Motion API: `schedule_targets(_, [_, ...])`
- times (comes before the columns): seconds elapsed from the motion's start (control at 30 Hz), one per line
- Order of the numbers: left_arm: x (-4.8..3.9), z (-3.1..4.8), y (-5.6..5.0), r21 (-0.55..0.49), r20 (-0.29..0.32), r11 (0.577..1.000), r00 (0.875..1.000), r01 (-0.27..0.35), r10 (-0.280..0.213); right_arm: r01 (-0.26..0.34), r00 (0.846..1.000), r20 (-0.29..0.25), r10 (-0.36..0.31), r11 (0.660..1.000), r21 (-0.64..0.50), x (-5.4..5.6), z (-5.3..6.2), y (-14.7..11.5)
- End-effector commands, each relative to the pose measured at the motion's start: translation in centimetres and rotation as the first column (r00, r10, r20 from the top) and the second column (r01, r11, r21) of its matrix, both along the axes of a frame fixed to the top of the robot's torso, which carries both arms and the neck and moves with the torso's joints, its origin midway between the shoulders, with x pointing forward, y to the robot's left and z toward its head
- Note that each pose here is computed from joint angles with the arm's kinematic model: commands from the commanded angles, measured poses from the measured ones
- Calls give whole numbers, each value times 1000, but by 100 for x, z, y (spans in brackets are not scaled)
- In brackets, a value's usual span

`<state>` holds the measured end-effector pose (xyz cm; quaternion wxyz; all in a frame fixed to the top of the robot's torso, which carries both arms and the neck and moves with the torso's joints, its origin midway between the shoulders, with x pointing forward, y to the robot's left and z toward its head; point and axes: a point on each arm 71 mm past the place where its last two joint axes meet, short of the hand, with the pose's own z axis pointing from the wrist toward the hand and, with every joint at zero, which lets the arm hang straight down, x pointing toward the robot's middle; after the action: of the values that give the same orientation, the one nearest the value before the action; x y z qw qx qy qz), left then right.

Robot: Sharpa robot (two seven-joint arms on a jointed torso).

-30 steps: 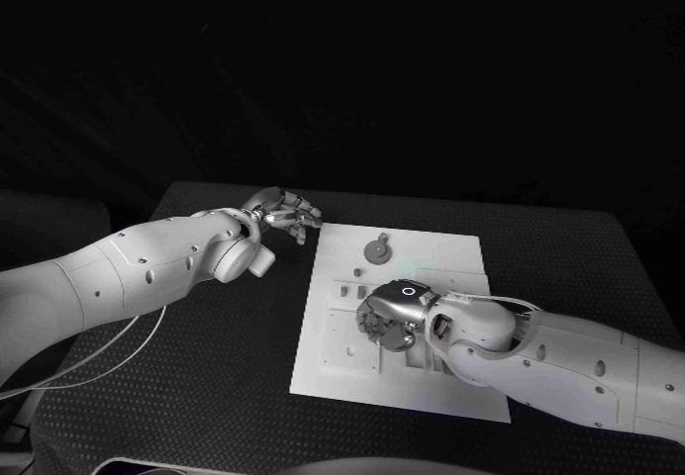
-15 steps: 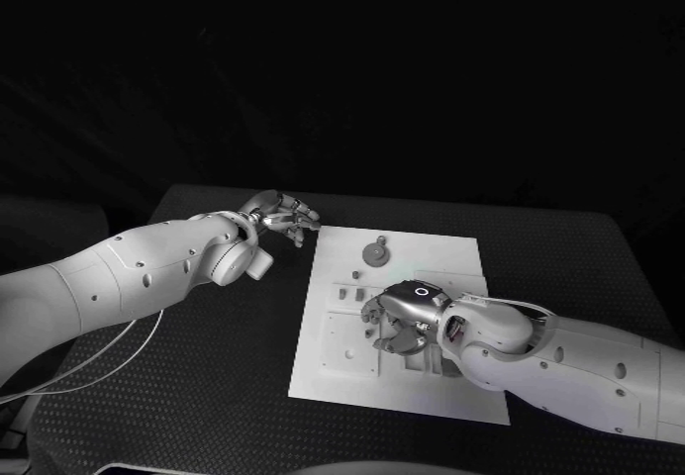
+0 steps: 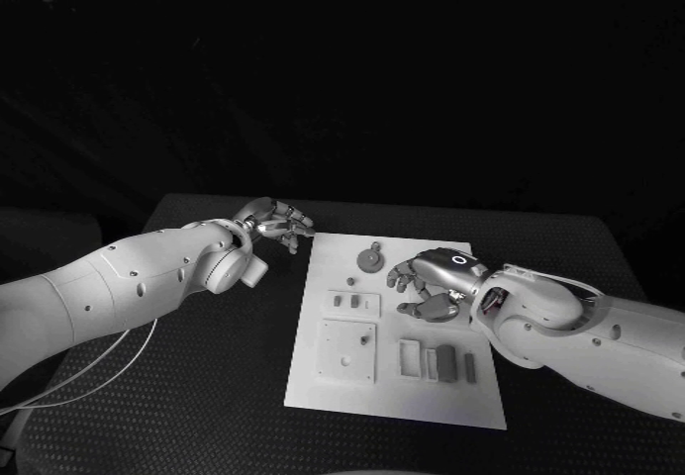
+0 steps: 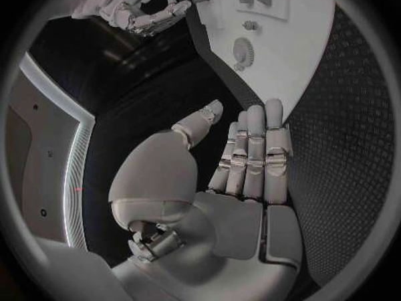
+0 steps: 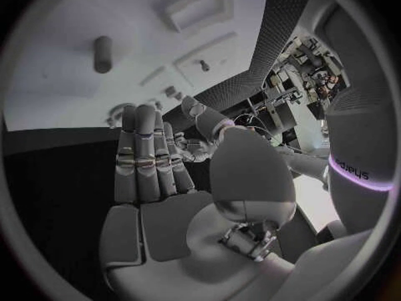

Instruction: Assemble the parts on the task board

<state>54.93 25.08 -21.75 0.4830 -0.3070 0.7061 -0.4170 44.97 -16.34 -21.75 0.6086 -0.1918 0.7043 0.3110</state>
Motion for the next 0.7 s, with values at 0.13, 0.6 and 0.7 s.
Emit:
schedule_targets(0.13, [2,21,-32,-17,17,1000,1000,19,-19,101,993,-64,-101,995,3,193,54,-416])
schedule_targets(0.6, [5,20,-17,-17,17,1000,1000,17,-17,101,992,-62,-109,987,-126,238,-64,-508])
schedule_targets(0.7, [5,19,-15,-16,16,1000,1000,18,-17,96,991,-78,-109,983,-156,229,-127,-505])
